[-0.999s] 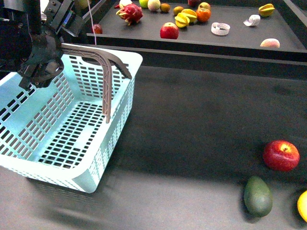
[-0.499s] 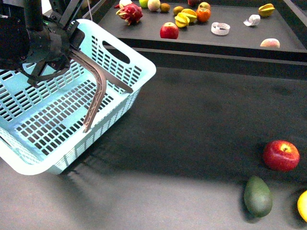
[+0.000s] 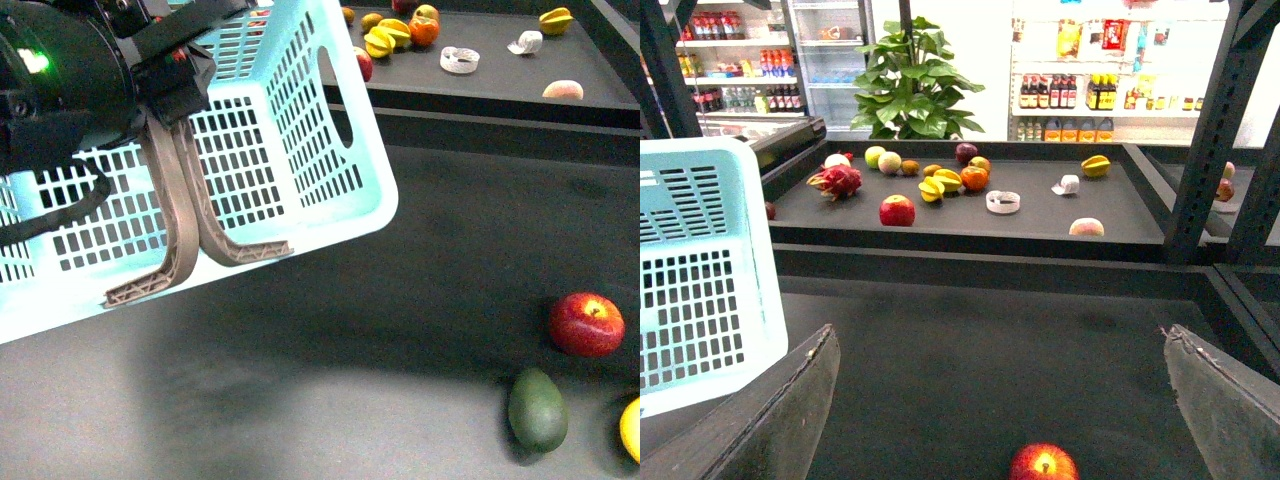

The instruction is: Pick mango with right arm and hold basket with left

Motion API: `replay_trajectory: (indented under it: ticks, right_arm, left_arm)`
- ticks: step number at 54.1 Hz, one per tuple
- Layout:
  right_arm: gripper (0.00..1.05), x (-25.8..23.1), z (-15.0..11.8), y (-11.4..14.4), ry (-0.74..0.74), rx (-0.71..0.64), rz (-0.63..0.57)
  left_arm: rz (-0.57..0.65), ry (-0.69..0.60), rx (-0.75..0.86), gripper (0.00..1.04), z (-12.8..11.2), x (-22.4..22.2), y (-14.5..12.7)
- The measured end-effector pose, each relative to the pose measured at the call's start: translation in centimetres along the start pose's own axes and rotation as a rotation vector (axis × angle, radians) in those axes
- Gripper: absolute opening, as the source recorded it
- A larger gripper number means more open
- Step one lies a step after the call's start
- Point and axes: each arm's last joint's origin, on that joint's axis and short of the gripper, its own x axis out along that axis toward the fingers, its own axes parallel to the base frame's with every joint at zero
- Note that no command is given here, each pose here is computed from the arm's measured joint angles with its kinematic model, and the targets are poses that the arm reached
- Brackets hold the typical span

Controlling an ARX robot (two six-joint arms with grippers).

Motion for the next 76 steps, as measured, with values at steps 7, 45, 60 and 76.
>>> replay_trajectory:
  ticks: [7,45,60,76]
  right_arm:
    - [0.97,0.0,0.0,0.0,0.0,0.0,0.0]
    - [0.97,0.0,0.0,0.0,0.0,0.0,0.0]
    - [0.97,0.0,0.0,0.0,0.0,0.0,0.0]
    - [0.97,0.0,0.0,0.0,0.0,0.0,0.0]
  left_arm:
    - [-0.057,0.002,0.108,0.08,-1.4,-1.7,-0.9]
    - [-0.391,0.017,0.187,0.08,-2.7,-4.3,-5.7]
    - [-0.375,0.037,0.208,0.08,-3.3,-4.1,-5.2]
    - [-0.357,0.027,0.218,0.08,-3.3,-4.1,-5.1]
